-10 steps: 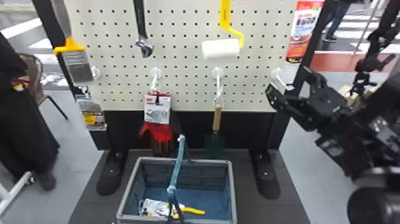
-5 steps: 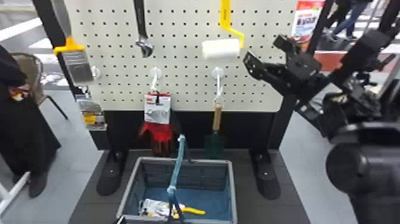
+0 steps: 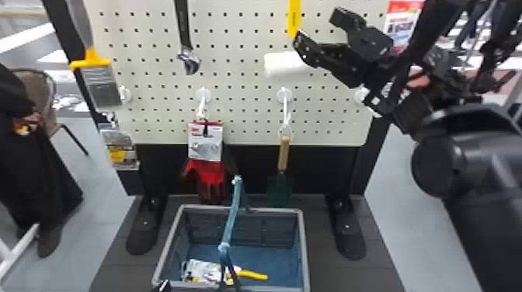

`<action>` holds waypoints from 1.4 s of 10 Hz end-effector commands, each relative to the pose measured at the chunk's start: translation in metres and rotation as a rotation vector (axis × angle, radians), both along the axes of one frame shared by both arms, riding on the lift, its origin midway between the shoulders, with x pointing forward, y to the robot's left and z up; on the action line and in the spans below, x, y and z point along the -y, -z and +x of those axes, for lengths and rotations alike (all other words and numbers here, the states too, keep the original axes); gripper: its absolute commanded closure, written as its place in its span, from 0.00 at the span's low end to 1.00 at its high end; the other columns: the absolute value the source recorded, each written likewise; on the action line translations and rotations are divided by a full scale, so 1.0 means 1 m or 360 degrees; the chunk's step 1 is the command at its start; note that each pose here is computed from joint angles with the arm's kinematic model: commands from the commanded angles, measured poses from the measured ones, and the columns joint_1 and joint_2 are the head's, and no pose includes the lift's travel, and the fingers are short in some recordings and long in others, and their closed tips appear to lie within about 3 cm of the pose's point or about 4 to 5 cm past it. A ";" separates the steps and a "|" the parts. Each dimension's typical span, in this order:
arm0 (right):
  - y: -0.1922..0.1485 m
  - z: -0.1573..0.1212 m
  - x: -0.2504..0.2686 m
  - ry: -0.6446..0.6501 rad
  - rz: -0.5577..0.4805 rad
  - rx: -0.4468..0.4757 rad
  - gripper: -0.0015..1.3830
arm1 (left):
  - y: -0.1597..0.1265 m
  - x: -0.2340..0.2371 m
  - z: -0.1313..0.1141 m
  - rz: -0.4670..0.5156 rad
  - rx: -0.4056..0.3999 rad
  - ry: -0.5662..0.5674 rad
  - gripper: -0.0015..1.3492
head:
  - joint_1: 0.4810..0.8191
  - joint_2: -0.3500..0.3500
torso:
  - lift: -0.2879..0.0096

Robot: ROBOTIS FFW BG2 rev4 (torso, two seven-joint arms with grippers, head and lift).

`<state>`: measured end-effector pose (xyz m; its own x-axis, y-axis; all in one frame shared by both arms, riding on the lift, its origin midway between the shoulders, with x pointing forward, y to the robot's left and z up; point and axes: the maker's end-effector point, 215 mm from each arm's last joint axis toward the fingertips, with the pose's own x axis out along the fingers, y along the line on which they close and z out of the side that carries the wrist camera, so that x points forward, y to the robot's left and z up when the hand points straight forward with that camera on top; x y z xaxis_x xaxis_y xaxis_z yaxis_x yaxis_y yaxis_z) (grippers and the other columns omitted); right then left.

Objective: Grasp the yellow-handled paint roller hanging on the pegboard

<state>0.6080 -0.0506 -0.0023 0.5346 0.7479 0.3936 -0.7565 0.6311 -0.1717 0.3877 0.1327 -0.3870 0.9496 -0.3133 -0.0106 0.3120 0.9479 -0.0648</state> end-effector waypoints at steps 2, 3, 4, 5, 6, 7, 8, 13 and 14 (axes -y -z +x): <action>-0.006 0.008 -0.037 -0.0149 -0.0102 -0.0039 0.10 | 0.001 0.000 0.001 -0.0006 -0.0008 -0.0005 0.12 | 0.20 0.50 | 0.63; -0.003 0.011 -0.050 -0.0205 -0.0149 -0.0071 0.10 | 0.001 0.000 0.003 -0.0009 -0.0007 -0.0005 0.12 | 0.20 0.50 | 0.63; -0.007 0.011 -0.056 -0.0215 -0.0208 -0.0058 0.10 | 0.000 0.000 0.004 -0.0007 -0.0003 -0.0007 0.12 | 0.20 0.50 | 0.63; -0.013 0.011 -0.056 -0.0220 -0.0247 -0.0048 0.11 | 0.003 -0.001 0.003 -0.0007 -0.0016 -0.0008 0.12 | 0.20 0.50 | 0.63; -0.017 0.011 -0.053 -0.0210 -0.0284 -0.0029 0.19 | 0.003 -0.001 0.003 -0.0013 -0.0019 -0.0010 0.12 | 0.20 0.50 | 0.63; -0.020 0.013 -0.050 -0.0197 -0.0302 -0.0022 0.29 | 0.004 -0.002 0.003 -0.0018 -0.0021 -0.0011 0.12 | 0.20 0.50 | 0.63; -0.022 0.014 -0.049 -0.0189 -0.0321 -0.0024 0.39 | 0.005 -0.002 0.001 -0.0019 -0.0027 -0.0011 0.12 | 0.20 0.50 | 0.63; -0.016 0.013 -0.050 -0.0192 -0.0330 -0.0047 0.66 | 0.006 0.000 0.001 -0.0025 -0.0033 -0.0007 0.12 | 0.20 0.50 | 0.63; -0.014 0.014 -0.049 -0.0193 -0.0334 -0.0057 0.66 | 0.006 0.000 0.001 -0.0025 -0.0032 -0.0007 0.12 | 0.20 0.50 | 0.63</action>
